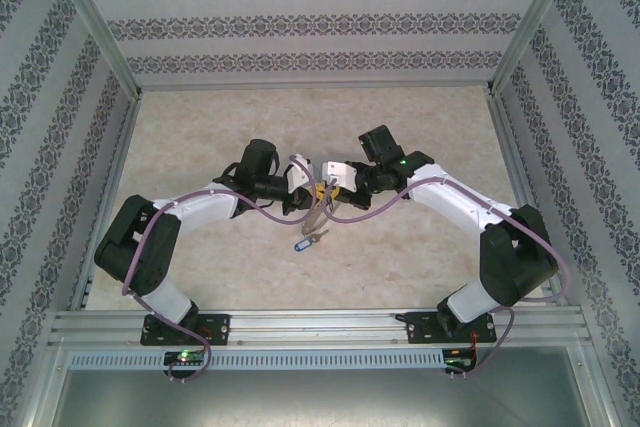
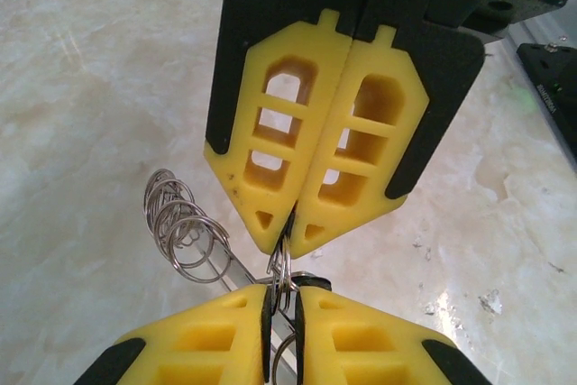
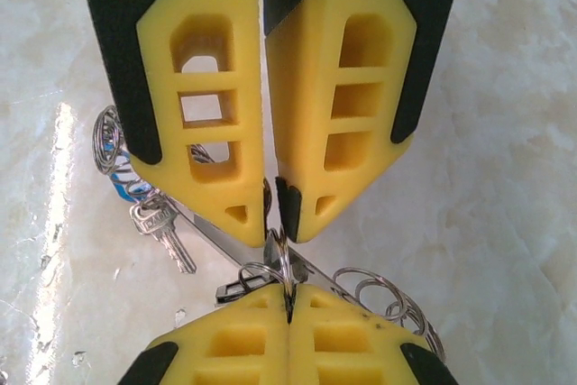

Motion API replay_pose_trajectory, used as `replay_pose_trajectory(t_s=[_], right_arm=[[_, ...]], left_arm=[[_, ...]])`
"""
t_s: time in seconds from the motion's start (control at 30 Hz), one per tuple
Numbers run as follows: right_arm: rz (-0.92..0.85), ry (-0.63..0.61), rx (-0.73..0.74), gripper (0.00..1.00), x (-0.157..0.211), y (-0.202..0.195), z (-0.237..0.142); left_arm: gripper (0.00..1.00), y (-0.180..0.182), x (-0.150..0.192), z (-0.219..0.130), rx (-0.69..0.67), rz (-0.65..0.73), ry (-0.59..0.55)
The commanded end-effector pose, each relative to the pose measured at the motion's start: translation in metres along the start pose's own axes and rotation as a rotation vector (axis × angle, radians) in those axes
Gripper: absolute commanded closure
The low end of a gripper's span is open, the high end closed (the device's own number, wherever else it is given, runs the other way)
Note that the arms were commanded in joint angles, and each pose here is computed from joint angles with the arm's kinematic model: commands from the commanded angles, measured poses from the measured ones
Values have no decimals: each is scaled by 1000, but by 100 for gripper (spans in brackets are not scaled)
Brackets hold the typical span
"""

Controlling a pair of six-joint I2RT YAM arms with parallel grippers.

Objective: Put the keys on the keyring

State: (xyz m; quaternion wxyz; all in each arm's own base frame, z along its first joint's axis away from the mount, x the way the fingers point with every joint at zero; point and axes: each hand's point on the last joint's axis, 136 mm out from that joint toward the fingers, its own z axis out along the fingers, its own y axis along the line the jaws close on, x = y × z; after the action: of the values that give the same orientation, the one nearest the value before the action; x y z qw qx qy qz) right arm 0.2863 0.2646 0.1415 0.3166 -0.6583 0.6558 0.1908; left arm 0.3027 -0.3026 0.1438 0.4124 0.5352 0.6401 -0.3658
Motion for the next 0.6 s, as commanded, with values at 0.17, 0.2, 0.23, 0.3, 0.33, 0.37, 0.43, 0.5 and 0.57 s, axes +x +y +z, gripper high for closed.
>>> replay_pose_trajectory(t_s=[0.17,0.2,0.23,0.3,0.33,0.37,0.43,0.5,0.57], right_arm=[[-97,-125,-64,100,-44,13,6],[-97,-124,-67,100,-44,14,5],[-99,-126,-67,100,-45,15,6],[-99,-134,-62,100,-46,15,5],[-96,-134,-62,100,-46,14,5],[-98,-135,-65,100,-46,15,6],[-97,-145,-63,100,-47,15,6],[-84,-167,-60,96,-46,14,5],[-71,-205,-55,89,-43,14,2]], left_arm=[[82,3,-8,12,13,-22,-28],[82,4,-9,12,8,-24,-30],[83,5,-9,12,5,-25,-29],[86,6,-9,12,4,-23,-26],[90,6,-8,13,6,-24,-25],[99,5,-8,13,9,-26,-24],[100,4,-8,13,16,-23,-25],[100,4,-9,12,10,-13,-37],[100,4,-9,11,-7,-3,-55]])
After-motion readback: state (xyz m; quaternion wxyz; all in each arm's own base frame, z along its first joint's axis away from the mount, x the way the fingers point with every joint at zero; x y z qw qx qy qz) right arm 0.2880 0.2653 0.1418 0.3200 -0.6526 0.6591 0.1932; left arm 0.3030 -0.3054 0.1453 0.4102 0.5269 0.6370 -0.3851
